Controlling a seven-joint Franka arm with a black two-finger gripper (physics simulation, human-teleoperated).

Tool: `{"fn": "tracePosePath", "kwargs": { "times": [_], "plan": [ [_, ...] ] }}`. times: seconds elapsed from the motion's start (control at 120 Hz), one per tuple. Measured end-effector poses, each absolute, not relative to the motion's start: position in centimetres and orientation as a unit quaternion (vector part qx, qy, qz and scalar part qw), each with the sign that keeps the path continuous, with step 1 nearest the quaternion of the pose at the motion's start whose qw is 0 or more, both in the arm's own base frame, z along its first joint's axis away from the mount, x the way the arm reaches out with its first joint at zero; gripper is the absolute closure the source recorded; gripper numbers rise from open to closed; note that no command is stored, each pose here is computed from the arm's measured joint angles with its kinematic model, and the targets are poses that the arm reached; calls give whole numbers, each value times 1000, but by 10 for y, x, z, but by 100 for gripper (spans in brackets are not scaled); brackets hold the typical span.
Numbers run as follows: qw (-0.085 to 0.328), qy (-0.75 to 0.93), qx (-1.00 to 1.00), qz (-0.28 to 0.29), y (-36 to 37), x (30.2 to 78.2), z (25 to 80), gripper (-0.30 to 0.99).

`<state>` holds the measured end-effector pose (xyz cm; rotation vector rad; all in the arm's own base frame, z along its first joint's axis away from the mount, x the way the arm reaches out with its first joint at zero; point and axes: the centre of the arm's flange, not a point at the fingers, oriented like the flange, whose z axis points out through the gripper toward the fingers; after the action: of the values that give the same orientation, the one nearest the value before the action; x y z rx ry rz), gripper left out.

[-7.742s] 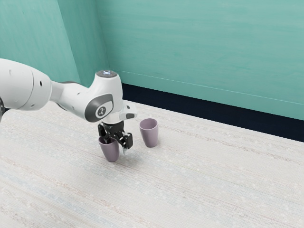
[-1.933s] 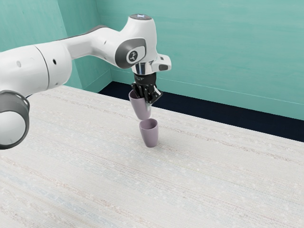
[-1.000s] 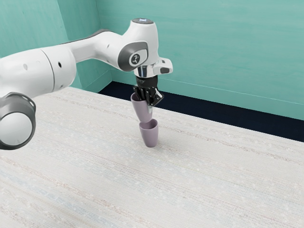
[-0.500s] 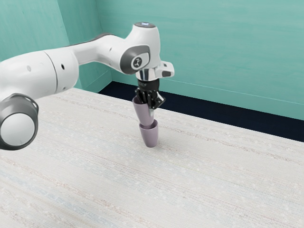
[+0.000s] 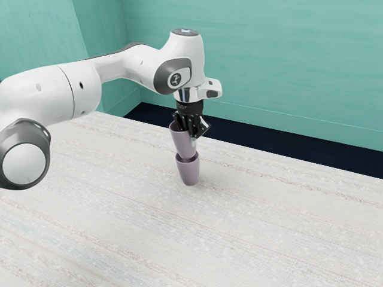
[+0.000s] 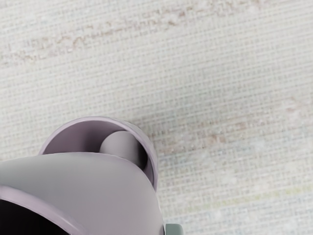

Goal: Place the left cup onto the right cup

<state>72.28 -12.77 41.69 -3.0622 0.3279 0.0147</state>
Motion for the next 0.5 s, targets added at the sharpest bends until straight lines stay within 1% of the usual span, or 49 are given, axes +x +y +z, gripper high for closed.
{"fn": "tracePosePath", "kwargs": {
  "times": [0.5],
  "plan": [
    [32, 105, -994, 8, -125, 725, 409, 78]
  ]
}}
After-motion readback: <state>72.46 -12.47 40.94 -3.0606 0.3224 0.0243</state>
